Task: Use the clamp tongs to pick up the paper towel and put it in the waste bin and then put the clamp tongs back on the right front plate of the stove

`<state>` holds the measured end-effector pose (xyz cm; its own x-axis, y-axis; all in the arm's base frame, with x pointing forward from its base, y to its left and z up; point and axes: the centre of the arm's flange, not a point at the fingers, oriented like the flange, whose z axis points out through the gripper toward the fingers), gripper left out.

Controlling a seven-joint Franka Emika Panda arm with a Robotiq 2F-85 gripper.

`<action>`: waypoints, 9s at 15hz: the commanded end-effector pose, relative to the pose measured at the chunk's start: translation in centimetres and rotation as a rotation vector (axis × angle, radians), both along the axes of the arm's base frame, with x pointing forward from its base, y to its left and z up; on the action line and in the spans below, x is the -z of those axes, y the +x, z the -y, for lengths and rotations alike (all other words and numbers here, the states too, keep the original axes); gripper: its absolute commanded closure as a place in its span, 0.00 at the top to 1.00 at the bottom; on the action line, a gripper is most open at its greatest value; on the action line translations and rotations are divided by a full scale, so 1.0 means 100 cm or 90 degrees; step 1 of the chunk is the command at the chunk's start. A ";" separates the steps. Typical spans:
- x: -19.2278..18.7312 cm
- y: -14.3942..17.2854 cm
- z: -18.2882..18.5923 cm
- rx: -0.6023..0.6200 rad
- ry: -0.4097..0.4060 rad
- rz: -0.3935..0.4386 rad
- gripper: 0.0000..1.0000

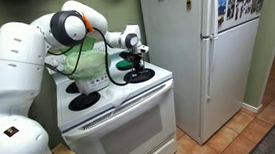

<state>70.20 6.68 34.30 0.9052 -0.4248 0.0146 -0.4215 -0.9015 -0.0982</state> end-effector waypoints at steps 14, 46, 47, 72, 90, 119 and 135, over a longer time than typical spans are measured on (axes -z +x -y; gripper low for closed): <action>0.019 -0.027 -0.011 -0.019 -0.031 -0.064 0.42; 0.010 -0.062 0.025 0.060 -0.007 0.008 1.00; 0.011 -0.061 0.027 0.063 -0.002 0.013 1.00; 0.019 -0.055 0.026 0.025 0.045 -0.014 0.60; 0.030 -0.057 0.003 -0.039 0.051 -0.081 0.19; -0.146 -0.114 0.014 0.086 0.103 0.094 0.06; -0.307 -0.168 0.013 0.127 0.130 0.307 0.06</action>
